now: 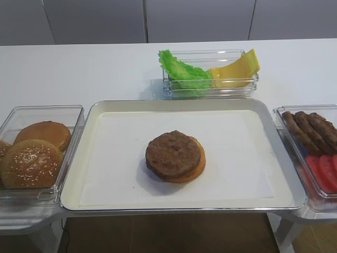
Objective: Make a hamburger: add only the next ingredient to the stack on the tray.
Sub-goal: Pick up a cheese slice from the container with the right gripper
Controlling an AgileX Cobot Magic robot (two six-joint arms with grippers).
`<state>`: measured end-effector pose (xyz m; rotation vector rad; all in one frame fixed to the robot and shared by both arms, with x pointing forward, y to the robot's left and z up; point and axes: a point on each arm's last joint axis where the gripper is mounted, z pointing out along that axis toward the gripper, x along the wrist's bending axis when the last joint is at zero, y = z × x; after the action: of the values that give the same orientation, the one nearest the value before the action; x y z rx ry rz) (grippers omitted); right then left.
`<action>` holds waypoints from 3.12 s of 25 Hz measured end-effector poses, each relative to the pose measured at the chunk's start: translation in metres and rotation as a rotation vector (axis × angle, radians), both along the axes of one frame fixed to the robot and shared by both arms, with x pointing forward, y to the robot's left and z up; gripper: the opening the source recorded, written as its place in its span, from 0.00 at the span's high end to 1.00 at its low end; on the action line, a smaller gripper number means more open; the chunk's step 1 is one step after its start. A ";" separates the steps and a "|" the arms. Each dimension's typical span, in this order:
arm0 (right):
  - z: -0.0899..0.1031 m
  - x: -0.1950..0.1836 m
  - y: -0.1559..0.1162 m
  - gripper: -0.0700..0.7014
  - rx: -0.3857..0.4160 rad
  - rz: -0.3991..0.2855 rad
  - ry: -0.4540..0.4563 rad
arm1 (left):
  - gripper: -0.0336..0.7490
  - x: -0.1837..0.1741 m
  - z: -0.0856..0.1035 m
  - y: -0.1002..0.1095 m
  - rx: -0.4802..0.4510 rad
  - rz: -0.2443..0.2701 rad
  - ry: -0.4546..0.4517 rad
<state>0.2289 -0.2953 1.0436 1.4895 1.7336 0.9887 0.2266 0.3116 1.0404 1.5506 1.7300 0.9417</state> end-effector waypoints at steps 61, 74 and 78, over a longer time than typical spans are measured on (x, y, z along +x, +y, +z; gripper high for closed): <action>0.075 0.147 0.029 0.35 0.247 0.019 0.096 | 0.58 0.000 0.000 0.000 0.000 0.000 0.000; 0.057 0.305 0.047 0.37 0.233 0.016 0.334 | 0.58 0.000 0.000 0.000 0.000 0.000 0.000; 0.044 0.348 0.052 0.37 0.228 0.018 0.390 | 0.58 0.000 0.000 0.000 0.000 0.000 0.000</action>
<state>0.5769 -0.2431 1.0872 1.9187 1.9531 0.9787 0.2266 0.3116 1.0404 1.5506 1.7300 0.9417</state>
